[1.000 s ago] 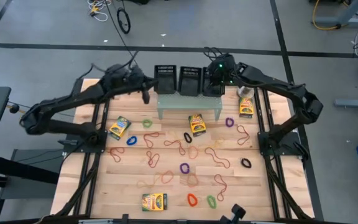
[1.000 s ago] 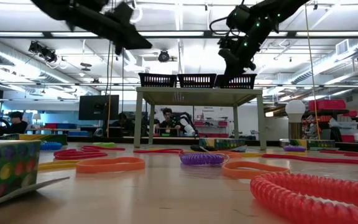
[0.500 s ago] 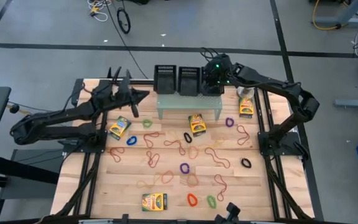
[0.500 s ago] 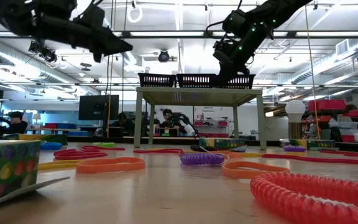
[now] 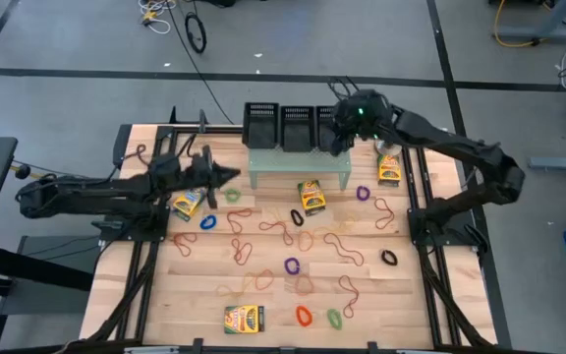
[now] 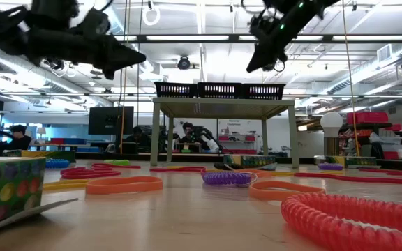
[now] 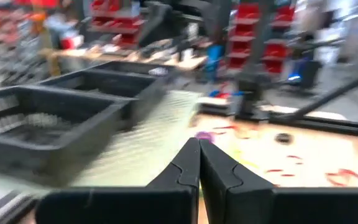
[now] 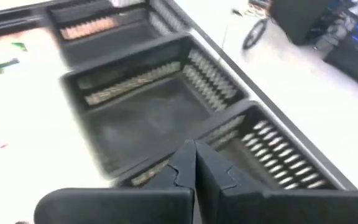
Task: Pick & Place Office Desk Supplies
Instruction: Put the violet spring bracelet into the right black bin on the shelf
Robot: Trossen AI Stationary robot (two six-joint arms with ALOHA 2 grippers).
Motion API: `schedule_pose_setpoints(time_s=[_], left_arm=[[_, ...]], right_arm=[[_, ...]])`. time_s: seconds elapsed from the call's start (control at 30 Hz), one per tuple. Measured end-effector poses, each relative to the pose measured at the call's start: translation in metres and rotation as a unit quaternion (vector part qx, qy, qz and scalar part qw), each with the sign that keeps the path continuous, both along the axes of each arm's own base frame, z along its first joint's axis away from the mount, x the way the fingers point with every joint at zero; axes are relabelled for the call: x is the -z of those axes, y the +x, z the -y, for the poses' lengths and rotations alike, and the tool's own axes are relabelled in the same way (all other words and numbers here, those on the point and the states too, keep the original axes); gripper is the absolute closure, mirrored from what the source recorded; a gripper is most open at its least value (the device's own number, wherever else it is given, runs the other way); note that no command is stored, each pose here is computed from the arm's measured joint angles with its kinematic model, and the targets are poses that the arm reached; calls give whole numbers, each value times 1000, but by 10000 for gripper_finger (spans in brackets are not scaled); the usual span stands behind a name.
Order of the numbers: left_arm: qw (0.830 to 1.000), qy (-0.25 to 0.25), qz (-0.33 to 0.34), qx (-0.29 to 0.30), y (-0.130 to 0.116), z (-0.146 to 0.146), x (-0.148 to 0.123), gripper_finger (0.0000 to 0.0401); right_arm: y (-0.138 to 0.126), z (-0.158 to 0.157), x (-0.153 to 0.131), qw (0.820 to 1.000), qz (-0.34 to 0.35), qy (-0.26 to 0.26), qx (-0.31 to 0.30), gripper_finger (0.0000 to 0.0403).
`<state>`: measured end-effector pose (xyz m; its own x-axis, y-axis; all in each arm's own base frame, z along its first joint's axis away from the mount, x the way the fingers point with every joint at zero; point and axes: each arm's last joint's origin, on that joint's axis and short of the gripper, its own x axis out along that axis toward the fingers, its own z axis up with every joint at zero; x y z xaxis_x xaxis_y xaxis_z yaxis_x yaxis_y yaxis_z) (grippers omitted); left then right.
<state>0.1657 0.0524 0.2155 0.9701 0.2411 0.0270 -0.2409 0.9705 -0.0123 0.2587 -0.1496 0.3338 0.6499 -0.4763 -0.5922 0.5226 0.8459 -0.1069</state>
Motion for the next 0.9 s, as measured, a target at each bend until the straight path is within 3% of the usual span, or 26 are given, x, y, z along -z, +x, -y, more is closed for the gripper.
schedule_pose_setpoints(time_s=[0.1, 0.17, 0.27, 0.33, 0.5, 0.63, 0.8, 0.9], left_arm=[[998, -2, 58, 0, -8, 13, 19, 396], [995, -39, 89, 1, -15, 18, 28, 394], [990, -102, 98, 12, -17, 22, 35, 381], [990, -109, 87, 23, -17, 24, 37, 373], [998, -36, 44, 31, -13, 35, 42, 390], [999, -13, 35, 28, -12, 43, 44, 395], [997, -1, 35, 69, -12, 56, 43, 394], [996, 5, 33, 80, -12, 61, 43, 394]], right_arm=[[-3, -29, 10, 999, 15, 8, -33, 401], [-4, -51, 21, 998, 27, 18, -57, 401], [-6, -85, 32, 995, 50, 16, -85, 401], [-8, -106, 41, 995, 46, 12, -89, 401], [-12, -159, 54, 995, 32, 33, -89, 401], [-16, -200, 67, 994, 16, 63, -84, 395], [-17, -240, 94, 989, -41, 96, -100, 350], [-17, -250, 113, 984, -83, 143, -66, 310]])
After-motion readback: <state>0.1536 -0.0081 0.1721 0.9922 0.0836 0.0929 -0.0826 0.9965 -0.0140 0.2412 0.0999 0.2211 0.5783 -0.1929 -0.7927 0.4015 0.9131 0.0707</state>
